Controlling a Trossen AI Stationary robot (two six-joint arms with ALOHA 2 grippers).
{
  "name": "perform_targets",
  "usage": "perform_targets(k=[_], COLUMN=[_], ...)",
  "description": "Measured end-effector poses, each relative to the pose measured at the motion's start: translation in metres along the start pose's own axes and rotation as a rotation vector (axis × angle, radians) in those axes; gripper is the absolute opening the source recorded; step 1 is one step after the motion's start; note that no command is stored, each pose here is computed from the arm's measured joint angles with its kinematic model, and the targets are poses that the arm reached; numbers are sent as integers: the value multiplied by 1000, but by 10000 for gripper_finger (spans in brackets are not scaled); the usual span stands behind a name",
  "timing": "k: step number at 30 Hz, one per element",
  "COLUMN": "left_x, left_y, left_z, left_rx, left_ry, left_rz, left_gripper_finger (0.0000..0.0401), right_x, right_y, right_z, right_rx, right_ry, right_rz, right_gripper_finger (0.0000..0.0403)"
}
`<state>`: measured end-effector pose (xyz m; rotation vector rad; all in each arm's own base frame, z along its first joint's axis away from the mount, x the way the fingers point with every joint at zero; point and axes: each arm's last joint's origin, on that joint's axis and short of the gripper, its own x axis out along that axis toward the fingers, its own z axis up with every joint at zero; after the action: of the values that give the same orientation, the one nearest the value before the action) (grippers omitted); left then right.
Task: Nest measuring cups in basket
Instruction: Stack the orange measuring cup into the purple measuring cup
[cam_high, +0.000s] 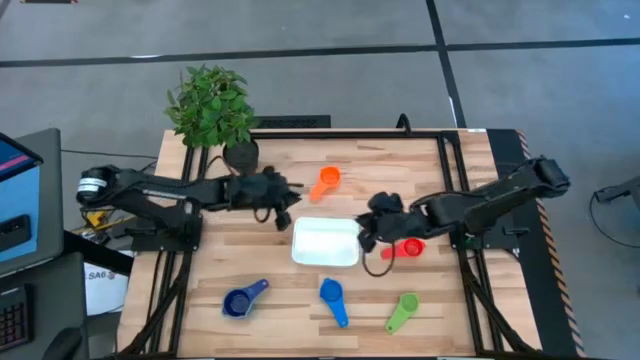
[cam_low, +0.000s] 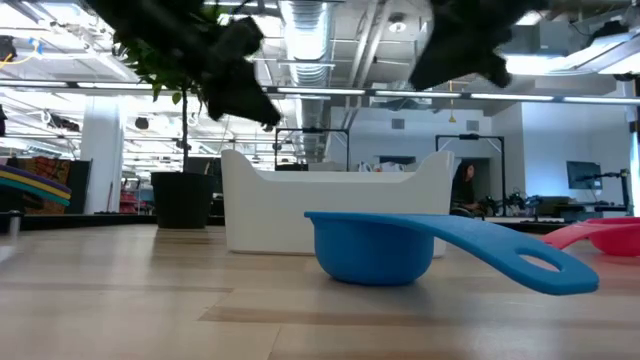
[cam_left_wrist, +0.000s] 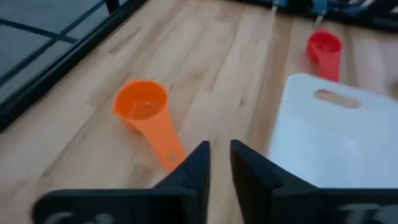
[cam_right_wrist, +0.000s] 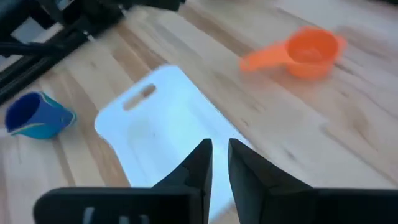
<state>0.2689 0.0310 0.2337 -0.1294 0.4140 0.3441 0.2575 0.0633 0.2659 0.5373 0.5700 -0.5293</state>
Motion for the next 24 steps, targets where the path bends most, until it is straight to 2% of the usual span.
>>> perform_targets(k=[5,9,14,19,21,24], left_x=[45,84,122,154,166,182], left_y=[3,6,16,39,50,67], left_z=[15,25,44,70,75,81], left_rx=[75,80,165,236,244,212], left_ry=[19,60,169,287,355,437], left_rz=[25,82,164,210,197,111], left_gripper_finger=[126,156,156,146,143,140], right_x=[-29,-46,-59,-64,-64,-62], right_y=[-20,-39,-61,-80,-87,-97], right_z=[-1,3,4,12,19,30], right_rx=[-3,-19,-66,-124,-133,-97], right_ry=[52,85,127,135,129,121], right_rz=[-72,-138,-250,-338,-354,-362], right_gripper_finger=[77,77,77,77,77,77])
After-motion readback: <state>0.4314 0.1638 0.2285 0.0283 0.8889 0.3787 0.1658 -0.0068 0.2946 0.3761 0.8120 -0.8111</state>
